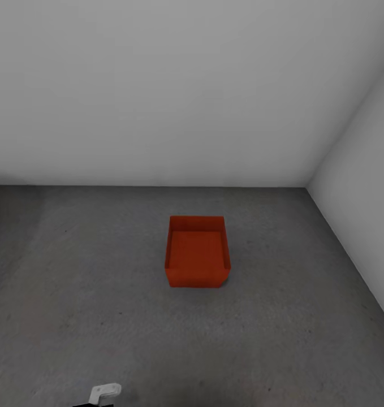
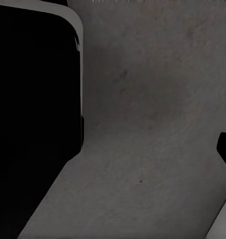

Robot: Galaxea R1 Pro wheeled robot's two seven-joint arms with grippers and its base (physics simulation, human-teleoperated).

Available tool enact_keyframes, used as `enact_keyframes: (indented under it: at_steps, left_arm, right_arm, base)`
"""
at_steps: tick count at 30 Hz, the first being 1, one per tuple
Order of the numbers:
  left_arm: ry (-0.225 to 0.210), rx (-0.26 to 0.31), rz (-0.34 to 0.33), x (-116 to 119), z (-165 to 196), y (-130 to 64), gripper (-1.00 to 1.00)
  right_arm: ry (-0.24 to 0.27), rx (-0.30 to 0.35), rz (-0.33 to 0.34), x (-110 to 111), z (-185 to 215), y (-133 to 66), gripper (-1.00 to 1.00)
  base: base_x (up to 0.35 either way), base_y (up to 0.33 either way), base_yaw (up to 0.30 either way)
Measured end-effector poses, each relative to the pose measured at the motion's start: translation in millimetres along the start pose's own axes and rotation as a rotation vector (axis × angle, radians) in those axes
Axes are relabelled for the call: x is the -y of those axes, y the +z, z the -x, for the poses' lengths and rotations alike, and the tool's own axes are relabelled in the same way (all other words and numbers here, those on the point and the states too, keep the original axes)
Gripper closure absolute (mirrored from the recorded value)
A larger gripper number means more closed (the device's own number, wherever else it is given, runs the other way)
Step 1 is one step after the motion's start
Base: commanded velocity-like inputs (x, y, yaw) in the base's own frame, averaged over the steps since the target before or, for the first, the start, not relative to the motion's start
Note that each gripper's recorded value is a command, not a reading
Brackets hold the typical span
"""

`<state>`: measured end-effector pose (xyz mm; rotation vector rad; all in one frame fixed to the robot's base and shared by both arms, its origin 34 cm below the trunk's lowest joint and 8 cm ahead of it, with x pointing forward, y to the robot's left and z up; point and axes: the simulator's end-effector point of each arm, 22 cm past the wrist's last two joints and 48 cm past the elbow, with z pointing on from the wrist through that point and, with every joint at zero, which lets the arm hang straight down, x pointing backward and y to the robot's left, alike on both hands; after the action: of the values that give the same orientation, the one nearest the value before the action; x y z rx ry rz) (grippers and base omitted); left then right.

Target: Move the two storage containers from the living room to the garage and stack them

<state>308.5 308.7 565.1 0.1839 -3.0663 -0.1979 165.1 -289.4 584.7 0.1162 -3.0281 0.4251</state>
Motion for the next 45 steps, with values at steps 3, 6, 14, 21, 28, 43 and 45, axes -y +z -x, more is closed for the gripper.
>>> enact_keyframes:
  at_steps: [3,6,14,21,28,43,45]
  left_arm:
    - [-0.001,0.000,-0.001,0,0,-1.0,-1.00]
    - [0.000,-0.011,0.001,-1,-10,-1.1,-1.00]
    - [0.006,-0.060,0.010,-9,-56,-1.0,-1.00]
    - [0.006,-0.076,0.017,-16,-74,-2.3,-1.00]
    - [0.004,-0.042,0.025,-22,-90,-3.1,-1.00]
    - [-0.007,-0.056,0.029,-27,-115,-6.8,-1.00]
    - [-0.012,-0.055,0.029,-27,-115,-7.2,-1.00]
  right_arm:
    - [0.006,0.015,0.001,-1,2,-0.9,-1.00]
    - [0.009,0.022,0.002,-2,4,-1.6,-1.00]
    - [0.013,0.035,0.003,-2,9,-2.9,-1.00]
    - [0.015,0.046,0.003,-2,14,-4.1,-1.00]
    - [0.007,0.044,0.005,-3,5,-6.1,-1.00]
    - [0.013,0.065,0.004,-2,13,-8.2,-1.00]
    - [0.013,0.068,0.004,-2,14,-8.5,-1.00]
  base:
    - [0.000,0.000,0.000]
    - [0.000,0.000,0.000]
    - [0.000,0.000,0.000]
    - [0.000,0.000,0.000]
    - [0.000,0.000,0.000]
    - [0.000,0.000,0.000]
    - [0.000,0.000,0.000]
